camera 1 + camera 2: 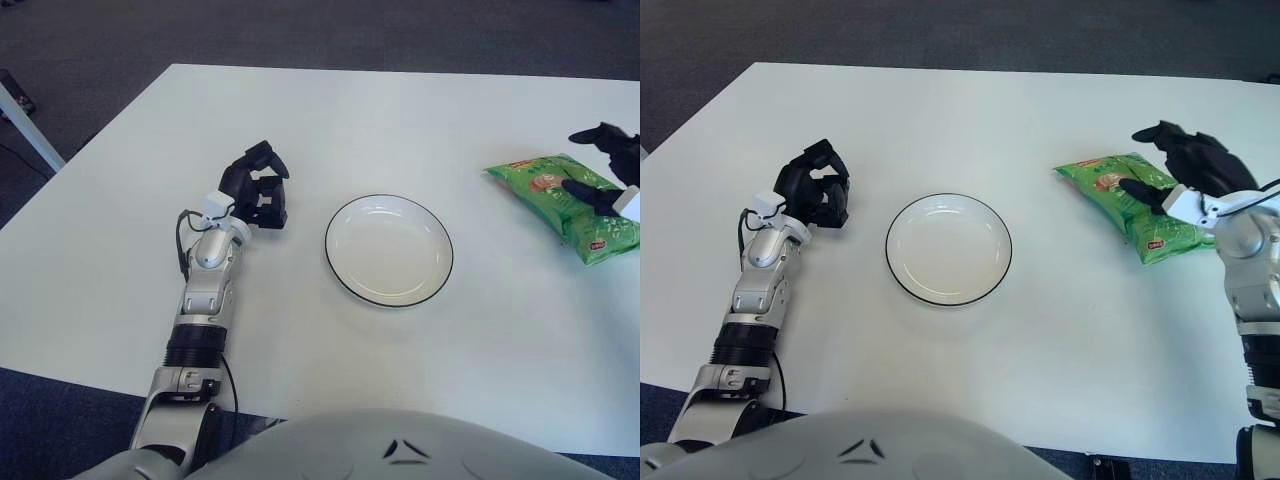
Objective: Put the snack into the plate.
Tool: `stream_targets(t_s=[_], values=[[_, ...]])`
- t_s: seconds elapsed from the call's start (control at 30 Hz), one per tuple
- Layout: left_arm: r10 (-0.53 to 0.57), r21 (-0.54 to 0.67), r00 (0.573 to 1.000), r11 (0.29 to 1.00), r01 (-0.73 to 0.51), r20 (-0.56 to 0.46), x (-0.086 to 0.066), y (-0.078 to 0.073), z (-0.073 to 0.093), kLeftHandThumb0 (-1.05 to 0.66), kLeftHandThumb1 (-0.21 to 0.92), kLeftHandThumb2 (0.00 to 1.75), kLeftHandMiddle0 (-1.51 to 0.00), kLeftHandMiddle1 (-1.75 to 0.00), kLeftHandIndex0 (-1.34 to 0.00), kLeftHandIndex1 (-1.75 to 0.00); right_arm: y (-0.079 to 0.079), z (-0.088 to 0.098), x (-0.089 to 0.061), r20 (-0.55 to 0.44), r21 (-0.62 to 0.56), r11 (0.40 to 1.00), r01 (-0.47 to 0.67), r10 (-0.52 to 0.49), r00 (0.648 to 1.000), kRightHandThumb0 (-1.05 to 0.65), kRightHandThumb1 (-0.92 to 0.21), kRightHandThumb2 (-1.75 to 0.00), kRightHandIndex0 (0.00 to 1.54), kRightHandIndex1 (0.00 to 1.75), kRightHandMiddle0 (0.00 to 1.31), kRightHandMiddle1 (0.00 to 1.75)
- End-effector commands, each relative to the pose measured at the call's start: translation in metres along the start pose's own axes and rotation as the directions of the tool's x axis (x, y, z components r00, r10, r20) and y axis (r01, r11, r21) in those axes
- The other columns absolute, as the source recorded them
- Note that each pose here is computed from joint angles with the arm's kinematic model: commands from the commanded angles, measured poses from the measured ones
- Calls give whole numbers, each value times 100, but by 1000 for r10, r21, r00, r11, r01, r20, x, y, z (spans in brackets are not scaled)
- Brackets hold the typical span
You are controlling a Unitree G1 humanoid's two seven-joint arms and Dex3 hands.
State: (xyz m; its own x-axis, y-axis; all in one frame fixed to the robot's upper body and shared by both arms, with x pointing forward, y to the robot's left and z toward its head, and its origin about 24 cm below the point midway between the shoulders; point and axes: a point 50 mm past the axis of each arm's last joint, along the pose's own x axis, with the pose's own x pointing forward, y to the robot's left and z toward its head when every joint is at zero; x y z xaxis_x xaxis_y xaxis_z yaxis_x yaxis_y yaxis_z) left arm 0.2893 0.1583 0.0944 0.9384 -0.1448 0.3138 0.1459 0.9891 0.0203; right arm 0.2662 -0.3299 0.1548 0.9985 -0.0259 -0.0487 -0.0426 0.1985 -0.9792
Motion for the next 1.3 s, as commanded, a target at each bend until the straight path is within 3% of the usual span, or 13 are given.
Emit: stream_targets(t_s=[0.0, 0.3, 0.5, 0.73, 1.07, 1.27], values=[[31, -25, 997, 999, -32, -64, -14, -1, -14, -51, 22, 143, -130, -175, -69, -175, 9, -3, 0, -4, 7, 998, -67, 67, 998, -102, -92, -88, 0, 4, 0, 55], [26, -15, 998, 1000, -27, -60, -14, -1, -13, -51, 22, 143, -131, -175, -69, -175, 15, 4, -4, 45, -13, 984, -179, 179, 983, -105, -92, -105, 0, 0, 0, 34], [24, -10, 998, 1000, -25, -59, -14, 1, -13, -52, 22, 144, -131, -175, -69, -175, 30, 4, -5, 47, -27, 957, -288, 289, 956, -104, -92, -107, 0, 0, 0, 26], [30, -2, 998, 1000, -30, -56, -14, 1, -13, -52, 21, 144, -131, -175, -70, -175, 39, 2, -7, 23, -9, 943, -334, 334, 942, -103, -92, -107, 0, 0, 0, 24], [47, -6, 998, 999, -47, -46, -14, 0, -12, -52, 21, 144, -131, -175, -70, -175, 48, -4, -6, -23, -67, 942, -328, 327, 945, -104, -92, -110, 0, 0, 0, 19], [50, -7, 998, 999, -50, -47, -14, 0, -12, -52, 22, 144, -132, -175, -69, -175, 49, -8, -6, -56, -43, 969, -245, 242, 969, -105, -92, -111, 0, 0, 0, 27]])
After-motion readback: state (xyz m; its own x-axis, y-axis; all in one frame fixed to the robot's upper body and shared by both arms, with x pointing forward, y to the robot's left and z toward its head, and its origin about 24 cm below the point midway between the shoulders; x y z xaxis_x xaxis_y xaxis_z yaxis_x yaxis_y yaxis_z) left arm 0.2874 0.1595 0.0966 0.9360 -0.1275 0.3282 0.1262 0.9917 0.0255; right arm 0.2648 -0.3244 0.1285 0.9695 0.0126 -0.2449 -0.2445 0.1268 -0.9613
